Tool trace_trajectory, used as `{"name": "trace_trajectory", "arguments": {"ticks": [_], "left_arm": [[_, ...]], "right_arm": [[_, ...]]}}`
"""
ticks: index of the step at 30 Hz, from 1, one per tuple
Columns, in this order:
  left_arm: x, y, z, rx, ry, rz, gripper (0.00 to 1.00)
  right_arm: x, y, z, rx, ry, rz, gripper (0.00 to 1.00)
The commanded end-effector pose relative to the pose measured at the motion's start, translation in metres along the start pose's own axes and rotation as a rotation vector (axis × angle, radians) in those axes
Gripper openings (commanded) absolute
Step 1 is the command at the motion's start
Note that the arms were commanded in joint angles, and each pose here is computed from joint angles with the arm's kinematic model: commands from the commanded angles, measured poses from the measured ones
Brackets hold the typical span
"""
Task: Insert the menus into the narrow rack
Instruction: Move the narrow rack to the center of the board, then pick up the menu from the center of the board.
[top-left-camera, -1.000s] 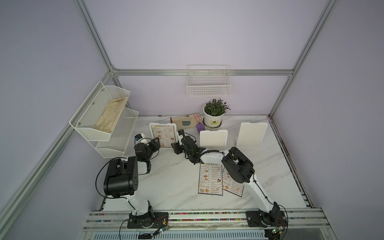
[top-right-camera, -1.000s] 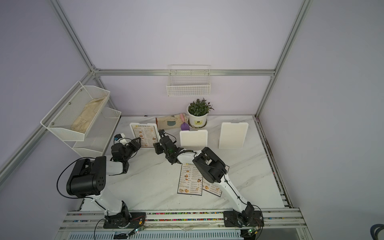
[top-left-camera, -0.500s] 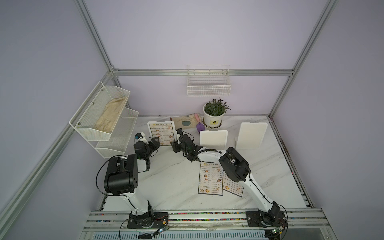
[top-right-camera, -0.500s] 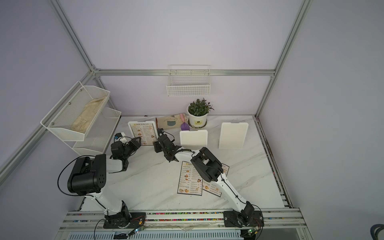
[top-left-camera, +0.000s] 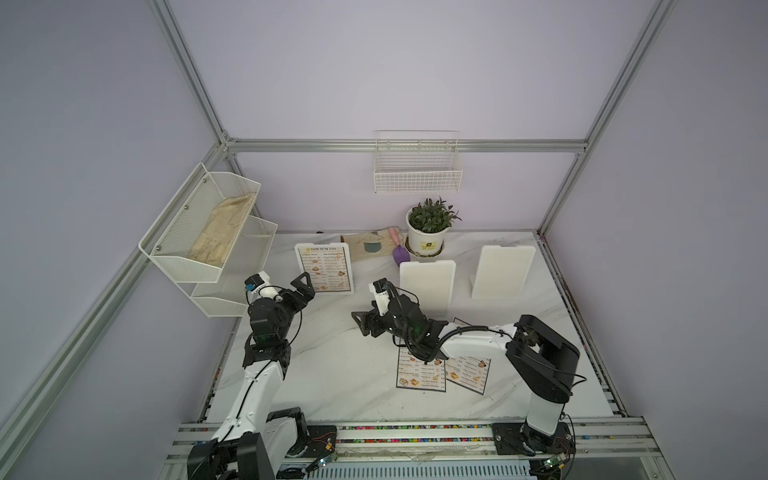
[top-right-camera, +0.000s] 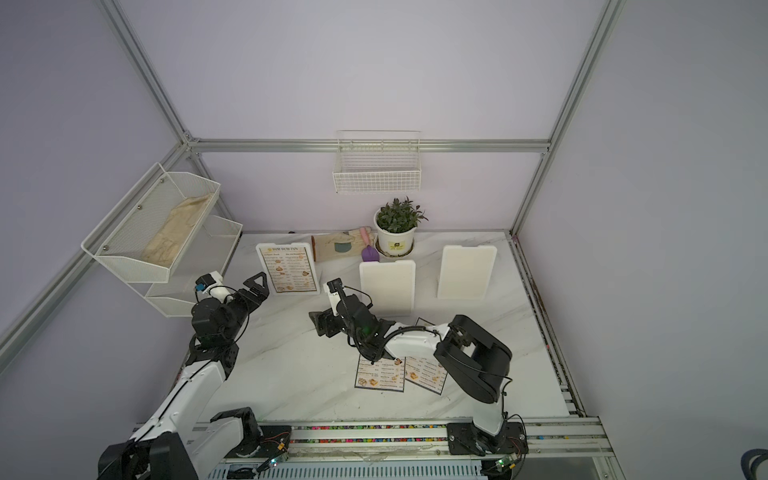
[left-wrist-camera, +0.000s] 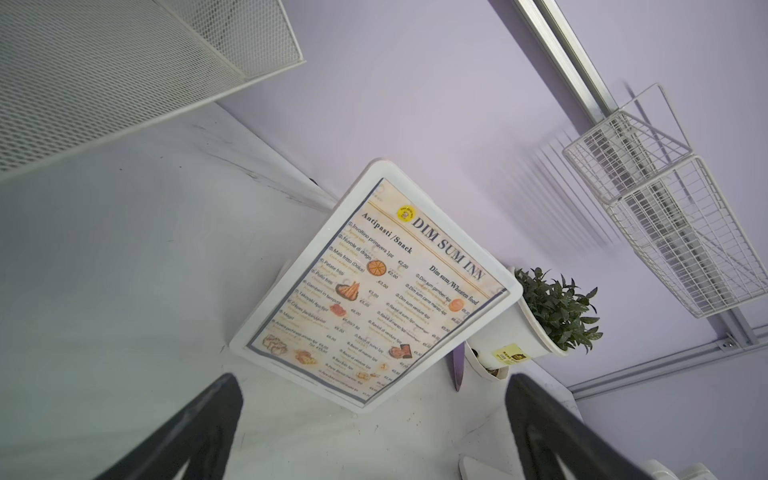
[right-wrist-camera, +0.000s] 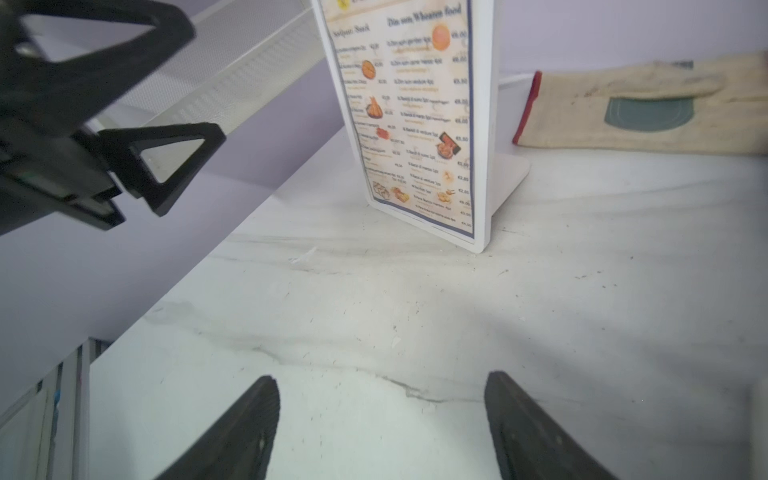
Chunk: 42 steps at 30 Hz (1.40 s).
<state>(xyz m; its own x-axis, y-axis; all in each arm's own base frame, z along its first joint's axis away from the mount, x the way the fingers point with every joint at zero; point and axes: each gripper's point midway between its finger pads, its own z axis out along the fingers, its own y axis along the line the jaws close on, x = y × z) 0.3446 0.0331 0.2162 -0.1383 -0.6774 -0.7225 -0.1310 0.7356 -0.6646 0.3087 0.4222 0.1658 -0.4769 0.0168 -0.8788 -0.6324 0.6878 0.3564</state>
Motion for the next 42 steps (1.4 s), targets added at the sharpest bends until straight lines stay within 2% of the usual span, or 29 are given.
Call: {"name": "trace_trajectory", "arguments": {"ticks": [1, 2, 3, 5, 7, 11, 13, 18, 23, 31, 36, 42], "left_arm": [[0.04, 0.037, -0.022, -0.136, 0.096, -0.152, 1.0], [0.042, 0.036, -0.027, -0.123, 0.077, -0.225, 1.0], [0.044, 0.025, -0.031, -0.039, 0.069, -0.242, 1.0], [0.047, -0.004, -0.039, 0.155, 0.082, -0.205, 1.0], [0.053, -0.016, -0.046, 0.218, 0.118, -0.195, 1.0], [0.069, -0.003, -0.05, 0.209, 0.122, -0.214, 1.0], [0.082, 0.0, -0.052, 0.205, 0.178, -0.235, 1.0], [0.099, -0.012, -0.059, 0.269, 0.276, -0.205, 1.0], [0.127, -0.028, -0.057, 0.256, 0.393, -0.117, 1.0], [0.213, -0.066, -0.058, 0.204, 0.611, 0.11, 0.88], [0.247, -0.073, -0.056, 0.19, 0.707, 0.166, 0.82], [0.275, -0.079, -0.053, 0.175, 0.76, 0.189, 0.79]], "right_arm": [[-0.004, -0.02, -0.027, 0.058, -0.039, 0.066, 0.93], [-0.001, -0.028, -0.037, 0.104, -0.024, 0.091, 0.93], [0.002, -0.038, -0.046, 0.159, -0.007, 0.123, 0.94], [0.009, -0.057, -0.063, 0.271, 0.023, 0.196, 0.96], [0.012, -0.073, -0.083, 0.361, 0.02, 0.233, 0.97], [0.01, -0.093, -0.124, 0.435, -0.064, 0.281, 0.97], [0.012, -0.101, -0.139, 0.468, -0.078, 0.284, 0.97], [0.033, -0.116, -0.159, 0.536, -0.017, 0.268, 0.97], [0.055, -0.121, -0.161, 0.542, 0.038, 0.284, 0.97], [0.075, -0.13, -0.165, 0.567, 0.062, 0.307, 0.93], [0.081, -0.136, -0.165, 0.582, 0.073, 0.32, 0.92], [0.088, -0.152, -0.163, 0.558, 0.107, 0.379, 0.88]]}}
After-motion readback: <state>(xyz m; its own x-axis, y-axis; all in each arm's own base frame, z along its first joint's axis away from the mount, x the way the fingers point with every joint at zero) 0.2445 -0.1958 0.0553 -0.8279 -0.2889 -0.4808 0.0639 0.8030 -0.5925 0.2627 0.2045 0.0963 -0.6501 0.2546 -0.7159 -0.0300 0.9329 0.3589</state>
